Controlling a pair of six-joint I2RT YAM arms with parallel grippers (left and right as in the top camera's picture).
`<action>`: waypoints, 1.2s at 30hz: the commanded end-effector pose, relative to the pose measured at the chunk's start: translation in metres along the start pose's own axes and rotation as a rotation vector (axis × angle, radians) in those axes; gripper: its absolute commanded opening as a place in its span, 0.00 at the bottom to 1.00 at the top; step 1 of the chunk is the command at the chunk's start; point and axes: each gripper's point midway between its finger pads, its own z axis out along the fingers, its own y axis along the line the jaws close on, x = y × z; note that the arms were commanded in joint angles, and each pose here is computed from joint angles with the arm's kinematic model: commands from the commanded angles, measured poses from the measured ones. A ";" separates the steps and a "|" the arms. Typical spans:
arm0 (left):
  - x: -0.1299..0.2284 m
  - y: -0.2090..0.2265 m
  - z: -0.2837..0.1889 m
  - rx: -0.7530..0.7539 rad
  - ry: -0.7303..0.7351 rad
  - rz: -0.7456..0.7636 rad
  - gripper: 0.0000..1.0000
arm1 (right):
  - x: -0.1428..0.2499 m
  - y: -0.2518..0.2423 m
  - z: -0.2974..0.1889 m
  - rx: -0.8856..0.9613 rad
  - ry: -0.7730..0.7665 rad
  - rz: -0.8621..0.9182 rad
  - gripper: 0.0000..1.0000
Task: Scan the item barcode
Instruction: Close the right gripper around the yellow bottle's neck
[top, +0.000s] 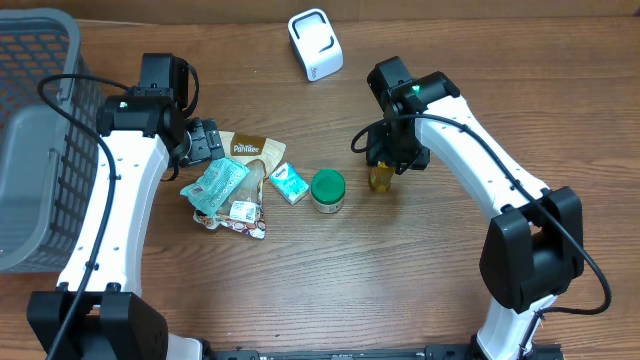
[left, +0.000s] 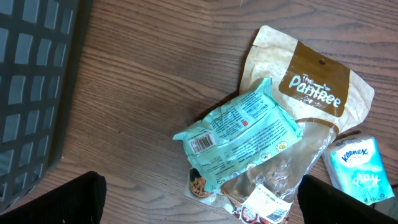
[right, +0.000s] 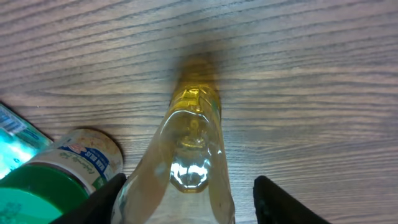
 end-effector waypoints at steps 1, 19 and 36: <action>-0.002 -0.001 -0.001 -0.001 -0.005 -0.009 1.00 | 0.000 0.000 -0.004 -0.011 -0.010 0.003 0.61; -0.002 -0.001 -0.001 -0.001 -0.005 -0.009 1.00 | -0.005 0.002 -0.009 -0.020 -0.028 0.004 0.61; -0.002 -0.001 -0.001 -0.001 -0.005 -0.009 1.00 | -0.010 0.005 -0.016 -0.028 -0.042 0.004 0.44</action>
